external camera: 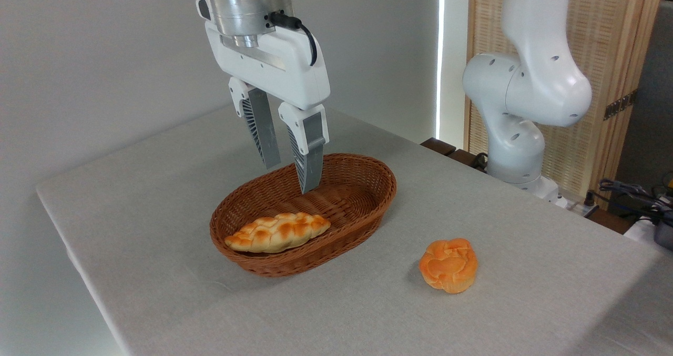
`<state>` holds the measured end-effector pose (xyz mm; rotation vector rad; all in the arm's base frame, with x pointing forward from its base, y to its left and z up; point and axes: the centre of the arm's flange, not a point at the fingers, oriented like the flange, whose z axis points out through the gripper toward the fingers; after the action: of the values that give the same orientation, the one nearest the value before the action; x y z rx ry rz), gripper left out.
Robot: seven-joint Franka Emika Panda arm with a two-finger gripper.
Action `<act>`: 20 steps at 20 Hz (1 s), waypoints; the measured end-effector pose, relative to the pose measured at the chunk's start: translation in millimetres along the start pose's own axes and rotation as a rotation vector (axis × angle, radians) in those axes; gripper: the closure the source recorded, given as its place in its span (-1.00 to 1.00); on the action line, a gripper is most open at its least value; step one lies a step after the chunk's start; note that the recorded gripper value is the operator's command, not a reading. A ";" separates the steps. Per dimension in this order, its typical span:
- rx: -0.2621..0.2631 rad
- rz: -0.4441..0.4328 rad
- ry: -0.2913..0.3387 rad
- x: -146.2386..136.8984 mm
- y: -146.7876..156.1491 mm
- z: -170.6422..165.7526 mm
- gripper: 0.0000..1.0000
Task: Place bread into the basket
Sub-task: 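Move the open gripper from above the basket toward the orange bun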
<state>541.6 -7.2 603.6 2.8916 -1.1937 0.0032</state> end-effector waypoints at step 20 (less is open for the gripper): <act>-0.045 0.287 -0.053 -140.6 -11.9 58.2 -1.00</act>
<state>450.1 99.7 544.3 2.6712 -1.5849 -0.0959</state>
